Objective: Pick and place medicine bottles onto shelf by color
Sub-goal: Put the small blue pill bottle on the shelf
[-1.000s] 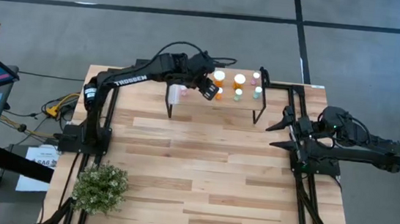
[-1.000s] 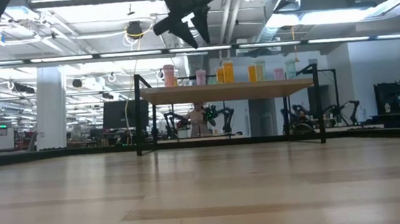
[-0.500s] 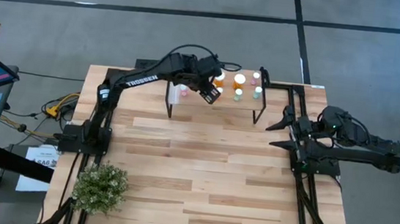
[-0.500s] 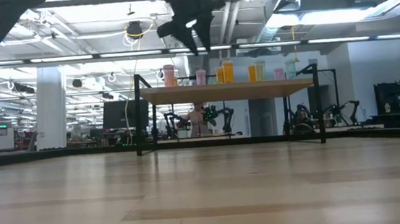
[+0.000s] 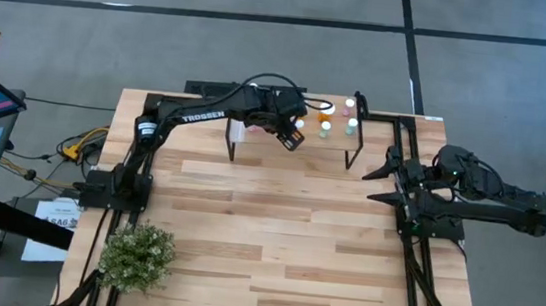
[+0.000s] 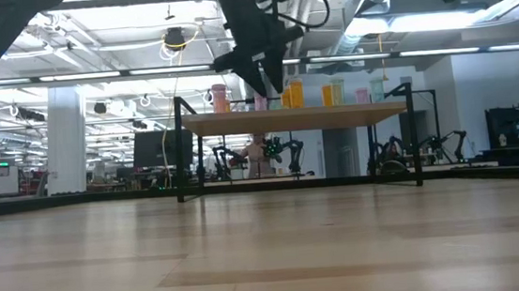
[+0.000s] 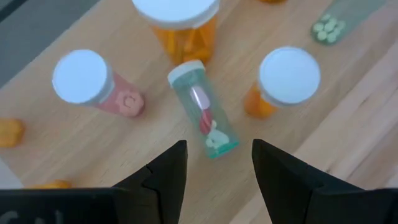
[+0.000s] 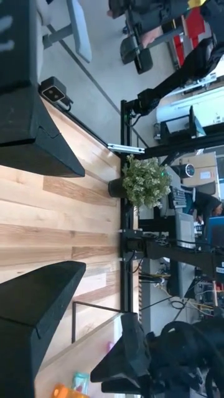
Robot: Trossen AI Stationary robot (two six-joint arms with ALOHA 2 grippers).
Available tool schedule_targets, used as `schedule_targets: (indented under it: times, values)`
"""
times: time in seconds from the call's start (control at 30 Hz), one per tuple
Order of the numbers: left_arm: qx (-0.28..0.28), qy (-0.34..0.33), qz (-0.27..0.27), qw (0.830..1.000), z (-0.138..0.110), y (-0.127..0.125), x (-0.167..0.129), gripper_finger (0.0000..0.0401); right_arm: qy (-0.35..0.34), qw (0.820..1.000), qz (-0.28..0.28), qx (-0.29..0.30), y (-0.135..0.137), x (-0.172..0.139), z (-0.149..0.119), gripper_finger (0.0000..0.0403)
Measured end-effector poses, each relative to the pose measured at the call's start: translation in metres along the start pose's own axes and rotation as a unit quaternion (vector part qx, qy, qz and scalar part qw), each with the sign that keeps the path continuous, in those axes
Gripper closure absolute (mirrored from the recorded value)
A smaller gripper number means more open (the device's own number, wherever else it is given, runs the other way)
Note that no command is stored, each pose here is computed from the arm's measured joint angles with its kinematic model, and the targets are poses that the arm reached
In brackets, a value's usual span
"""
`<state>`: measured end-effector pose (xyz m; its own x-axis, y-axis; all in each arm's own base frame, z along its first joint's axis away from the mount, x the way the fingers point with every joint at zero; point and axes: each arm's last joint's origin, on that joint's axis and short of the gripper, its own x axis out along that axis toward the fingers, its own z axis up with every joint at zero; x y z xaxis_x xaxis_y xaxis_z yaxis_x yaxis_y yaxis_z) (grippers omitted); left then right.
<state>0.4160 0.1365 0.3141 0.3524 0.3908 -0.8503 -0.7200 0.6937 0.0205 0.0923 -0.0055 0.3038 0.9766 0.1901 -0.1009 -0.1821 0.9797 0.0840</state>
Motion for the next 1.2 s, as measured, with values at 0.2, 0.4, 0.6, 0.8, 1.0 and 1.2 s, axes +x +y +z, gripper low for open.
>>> schedule_targets:
  times: [0.2,0.4,0.6,0.8,1.0,1.2]
  values:
    - [-0.001,-0.003,-0.002,1.000,-0.004,-0.002,0.013,0.0232,0.000,1.000,0.000,-0.001,0.000,0.000,0.000,0.0148]
    - [-0.012,-0.006,-0.002,1.000,-0.007,-0.001,0.023,0.0232,0.000,1.000,0.000,-0.001,0.000,0.000,0.000,0.0148]
    - [-0.021,-0.008,0.002,1.000,-0.007,0.001,0.027,0.0232,0.000,1.000,0.000,-0.001,0.000,0.000,0.000,0.0148]
    - [-0.030,-0.013,0.011,0.999,-0.006,0.002,0.027,0.0235,0.000,1.000,0.001,-0.001,0.000,0.000,0.000,0.0148]
    - [-0.032,-0.010,0.011,0.999,-0.007,0.002,0.027,0.0281,0.000,1.000,0.001,-0.001,0.000,0.000,0.000,0.0148]
    - [-0.033,-0.011,0.011,0.999,-0.007,0.002,0.026,0.0323,0.000,1.000,0.001,-0.001,0.000,0.000,0.000,0.0148]
